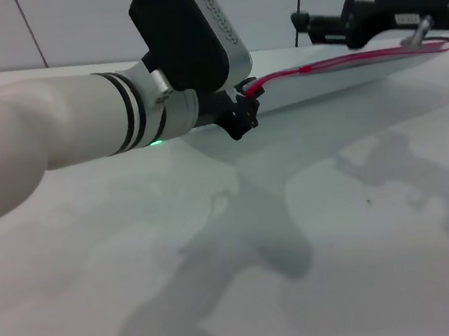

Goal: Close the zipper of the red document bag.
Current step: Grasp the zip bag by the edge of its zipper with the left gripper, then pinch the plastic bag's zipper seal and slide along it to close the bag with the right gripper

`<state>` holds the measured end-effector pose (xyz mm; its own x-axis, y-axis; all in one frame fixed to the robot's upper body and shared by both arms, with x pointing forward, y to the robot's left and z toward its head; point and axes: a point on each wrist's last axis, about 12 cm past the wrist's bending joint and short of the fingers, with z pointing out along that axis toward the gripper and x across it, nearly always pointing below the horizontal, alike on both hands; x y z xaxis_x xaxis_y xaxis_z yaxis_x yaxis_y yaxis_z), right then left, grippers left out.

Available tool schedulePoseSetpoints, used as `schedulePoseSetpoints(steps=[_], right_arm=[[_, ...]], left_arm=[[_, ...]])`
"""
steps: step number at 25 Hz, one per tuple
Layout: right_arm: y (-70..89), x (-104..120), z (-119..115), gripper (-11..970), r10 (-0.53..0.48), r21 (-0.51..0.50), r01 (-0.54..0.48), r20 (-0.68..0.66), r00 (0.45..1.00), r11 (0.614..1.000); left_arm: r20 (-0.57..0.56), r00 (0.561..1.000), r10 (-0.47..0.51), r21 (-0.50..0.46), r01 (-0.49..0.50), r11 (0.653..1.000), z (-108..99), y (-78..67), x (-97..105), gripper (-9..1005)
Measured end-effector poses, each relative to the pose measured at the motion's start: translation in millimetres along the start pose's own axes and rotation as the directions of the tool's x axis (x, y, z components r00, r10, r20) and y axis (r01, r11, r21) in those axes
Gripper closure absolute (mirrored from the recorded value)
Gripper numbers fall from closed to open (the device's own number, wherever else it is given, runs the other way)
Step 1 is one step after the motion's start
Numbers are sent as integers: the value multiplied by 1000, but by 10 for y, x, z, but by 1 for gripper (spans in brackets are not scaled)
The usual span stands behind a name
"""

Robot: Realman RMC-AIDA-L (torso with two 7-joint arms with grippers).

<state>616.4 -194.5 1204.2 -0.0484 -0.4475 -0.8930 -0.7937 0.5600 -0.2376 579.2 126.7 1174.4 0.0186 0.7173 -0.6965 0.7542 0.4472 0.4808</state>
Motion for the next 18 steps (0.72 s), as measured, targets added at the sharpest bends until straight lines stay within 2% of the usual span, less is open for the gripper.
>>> schedulePoseSetpoints(steps=[10,18], right_arm=[[255,141,137,360,-236,-90,227,-108,966,970],[334,116,145,397,-323,-106,311,-126,938,944]], left_arm=[[-1,1000,7,7,-7,1000,-13,-9,-22,940],[-19,999,25,13,-25,1000,-30,-22,-23,940]])
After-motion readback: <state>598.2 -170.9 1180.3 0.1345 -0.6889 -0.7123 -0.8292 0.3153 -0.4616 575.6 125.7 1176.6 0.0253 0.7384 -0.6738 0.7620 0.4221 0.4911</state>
